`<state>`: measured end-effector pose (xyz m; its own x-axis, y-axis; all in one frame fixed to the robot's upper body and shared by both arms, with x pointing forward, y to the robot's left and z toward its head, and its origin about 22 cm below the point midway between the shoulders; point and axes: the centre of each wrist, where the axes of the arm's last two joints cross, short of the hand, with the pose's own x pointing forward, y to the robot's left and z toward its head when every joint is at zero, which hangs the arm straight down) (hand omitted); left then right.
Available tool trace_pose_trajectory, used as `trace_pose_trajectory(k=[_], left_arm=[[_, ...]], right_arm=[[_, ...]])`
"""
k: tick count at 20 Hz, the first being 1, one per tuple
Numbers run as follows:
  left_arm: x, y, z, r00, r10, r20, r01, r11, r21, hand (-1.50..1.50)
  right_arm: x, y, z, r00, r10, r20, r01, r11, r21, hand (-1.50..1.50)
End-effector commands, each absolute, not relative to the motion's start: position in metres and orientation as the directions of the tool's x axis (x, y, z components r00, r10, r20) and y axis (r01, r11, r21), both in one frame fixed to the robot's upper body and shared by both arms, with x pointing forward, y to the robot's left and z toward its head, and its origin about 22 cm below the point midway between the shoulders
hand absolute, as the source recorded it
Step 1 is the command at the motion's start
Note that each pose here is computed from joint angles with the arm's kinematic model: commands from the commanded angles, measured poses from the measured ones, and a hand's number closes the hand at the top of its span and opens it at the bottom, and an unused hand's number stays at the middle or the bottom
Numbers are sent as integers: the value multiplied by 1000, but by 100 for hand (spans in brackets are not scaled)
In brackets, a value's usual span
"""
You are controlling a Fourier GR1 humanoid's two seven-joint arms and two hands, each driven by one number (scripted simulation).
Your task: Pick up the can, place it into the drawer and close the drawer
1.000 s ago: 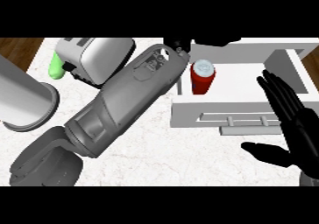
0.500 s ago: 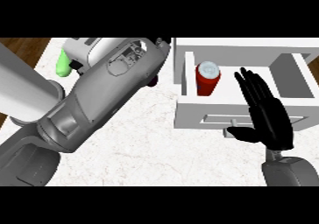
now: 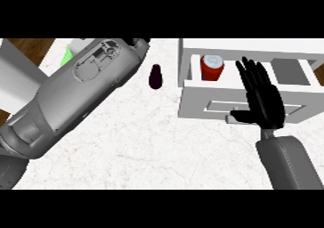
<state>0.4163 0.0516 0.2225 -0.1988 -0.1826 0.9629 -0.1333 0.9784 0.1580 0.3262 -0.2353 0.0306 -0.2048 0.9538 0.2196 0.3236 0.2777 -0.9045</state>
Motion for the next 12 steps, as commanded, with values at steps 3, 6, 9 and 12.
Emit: trace_pose_trajectory(k=[3, 6, 9, 12], left_arm=[[409, 81, 221, -182, -193, 964, -134, 976, 170, -150], [405, 92, 222, -168, -188, 968, -122, 978, 169, -150], [402, 96, 215, -175, -182, 968, -125, 979, 161, -150], [398, 118, 212, -169, -183, 969, -132, 978, 161, -150]], right_arm=[[356, -226, 13, -139, 968, 209, 276, 240, -931, -150], [359, -228, -4, -124, 973, 197, 306, 226, -925, -150], [377, -224, 1, -102, 976, 192, 364, 216, -906, -150], [387, -230, 2, -105, 975, 194, 395, 220, -892, -150]])
